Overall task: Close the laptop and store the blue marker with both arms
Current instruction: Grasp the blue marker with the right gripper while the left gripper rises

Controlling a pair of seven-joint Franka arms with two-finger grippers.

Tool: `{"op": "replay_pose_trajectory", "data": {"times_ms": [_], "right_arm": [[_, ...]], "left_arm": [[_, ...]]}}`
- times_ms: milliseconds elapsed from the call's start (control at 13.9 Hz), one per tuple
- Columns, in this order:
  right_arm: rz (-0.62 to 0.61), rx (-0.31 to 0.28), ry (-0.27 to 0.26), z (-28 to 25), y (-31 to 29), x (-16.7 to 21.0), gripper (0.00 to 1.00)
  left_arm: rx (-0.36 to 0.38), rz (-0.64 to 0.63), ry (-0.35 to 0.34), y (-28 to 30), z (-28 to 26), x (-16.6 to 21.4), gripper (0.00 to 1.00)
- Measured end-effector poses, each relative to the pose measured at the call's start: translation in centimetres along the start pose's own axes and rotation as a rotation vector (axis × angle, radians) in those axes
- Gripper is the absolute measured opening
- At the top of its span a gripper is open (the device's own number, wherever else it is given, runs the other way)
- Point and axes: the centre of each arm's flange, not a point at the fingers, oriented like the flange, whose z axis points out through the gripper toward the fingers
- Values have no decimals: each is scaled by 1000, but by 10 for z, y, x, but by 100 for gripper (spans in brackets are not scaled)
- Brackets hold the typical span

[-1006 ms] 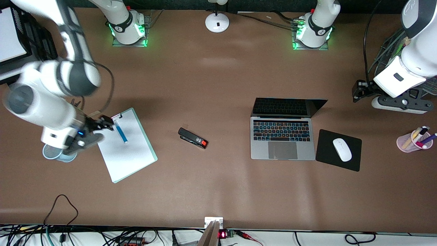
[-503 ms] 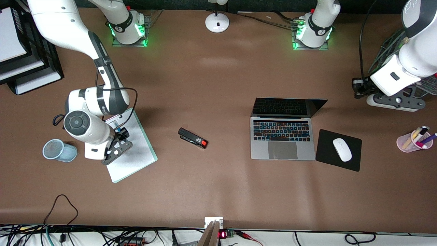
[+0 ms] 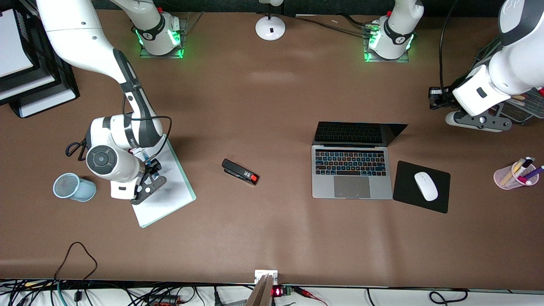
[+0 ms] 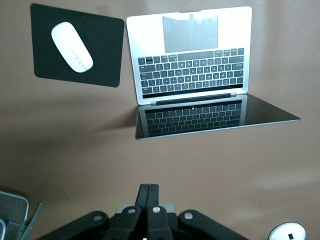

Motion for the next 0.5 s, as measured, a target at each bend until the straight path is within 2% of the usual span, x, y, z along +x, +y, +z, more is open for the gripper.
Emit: {"op": "replay_pose_trajectory", "data": {"times_ms": [144,215,287,503], "right_arm": [[-5,4,-7,13,-1,1,51],[-6,4,-6,18,-1,2,51],[-6,5,-6,22,-2,3,46],[1,19,-6,28,-3,3,40]], "left_arm": [[1,5,-17,14,2,-4,1],[-10,5,-26,20,5,-6,1],[-27,6,-36,24,9,-8,1],[-52,7,-44,30,25,-12,1]]}}
